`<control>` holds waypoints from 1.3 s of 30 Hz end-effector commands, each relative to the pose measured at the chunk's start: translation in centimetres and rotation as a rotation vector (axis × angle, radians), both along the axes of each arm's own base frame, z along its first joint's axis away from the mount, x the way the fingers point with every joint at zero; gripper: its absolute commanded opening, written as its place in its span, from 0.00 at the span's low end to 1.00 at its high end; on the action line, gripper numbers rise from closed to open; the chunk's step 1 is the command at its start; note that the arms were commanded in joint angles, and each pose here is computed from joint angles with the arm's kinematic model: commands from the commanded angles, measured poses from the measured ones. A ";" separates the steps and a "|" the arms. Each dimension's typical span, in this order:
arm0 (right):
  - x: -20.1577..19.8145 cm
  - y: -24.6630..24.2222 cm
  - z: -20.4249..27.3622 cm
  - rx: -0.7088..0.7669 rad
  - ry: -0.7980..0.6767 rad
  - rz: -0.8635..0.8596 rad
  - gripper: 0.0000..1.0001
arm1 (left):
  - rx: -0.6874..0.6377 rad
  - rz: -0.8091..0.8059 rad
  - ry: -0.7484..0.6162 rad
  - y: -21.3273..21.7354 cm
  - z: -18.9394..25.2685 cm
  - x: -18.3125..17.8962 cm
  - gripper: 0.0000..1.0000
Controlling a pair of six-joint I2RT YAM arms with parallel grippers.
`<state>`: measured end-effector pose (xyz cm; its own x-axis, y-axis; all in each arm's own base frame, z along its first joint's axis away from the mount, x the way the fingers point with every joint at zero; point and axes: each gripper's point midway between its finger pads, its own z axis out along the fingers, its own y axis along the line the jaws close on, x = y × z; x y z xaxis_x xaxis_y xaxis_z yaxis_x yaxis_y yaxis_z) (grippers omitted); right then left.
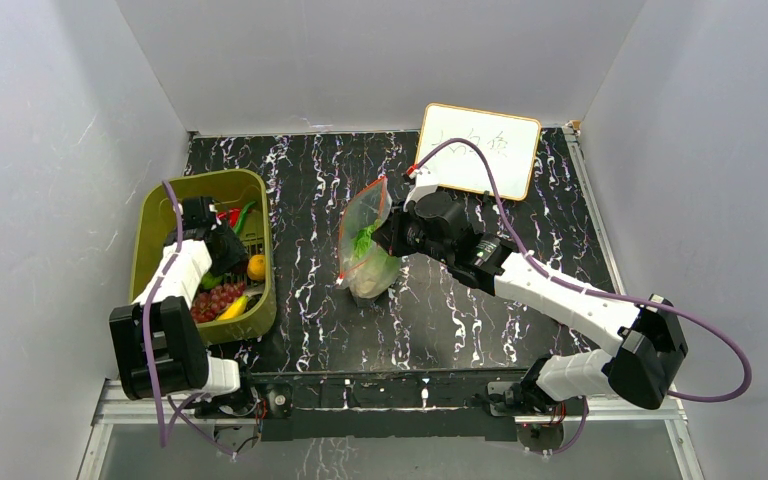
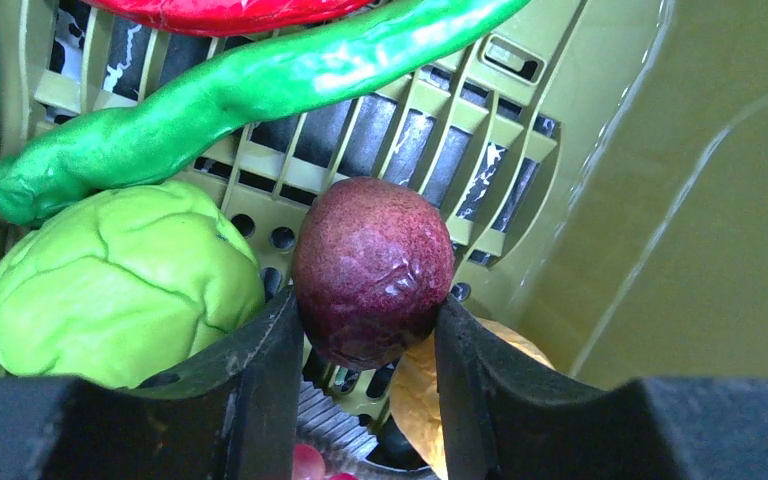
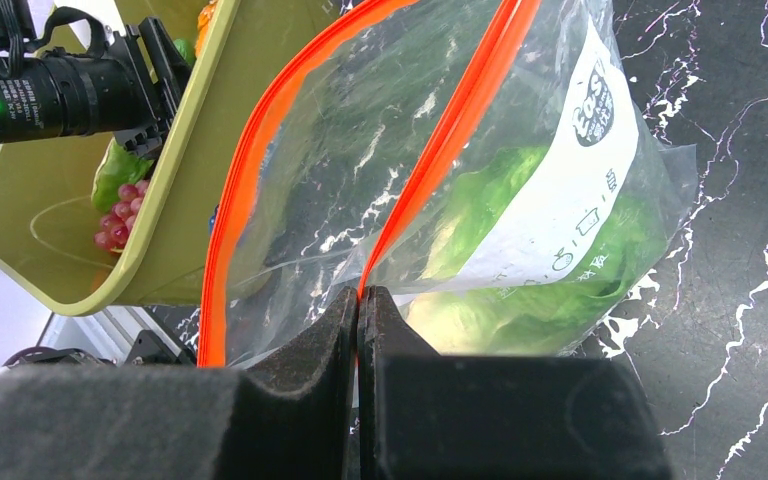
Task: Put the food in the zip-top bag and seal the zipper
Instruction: Pick up the fake fruit from the bin, then place the fake fruit in the zipper food storage bag.
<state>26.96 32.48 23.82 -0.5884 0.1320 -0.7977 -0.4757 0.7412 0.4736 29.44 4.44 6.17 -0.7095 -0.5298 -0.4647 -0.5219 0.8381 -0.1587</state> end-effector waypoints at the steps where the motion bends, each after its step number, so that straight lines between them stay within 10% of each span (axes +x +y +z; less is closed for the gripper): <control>1: 0.3 0.2 3.3 0.077 -0.072 -0.001 0.00 | -0.003 -0.024 -0.016 -0.3 1.2 -0.1 0.29; 19: 0.2 -0.2 2.8 0.049 -0.050 -0.011 0.00 | 0.006 -0.053 -0.333 -1.3 12.2 0.1 0.20; 39: 0.7 1.7 6.7 0.212 -0.045 -0.016 0.00 | -0.456 -0.456 -0.619 -13.0 23.4 -0.9 0.18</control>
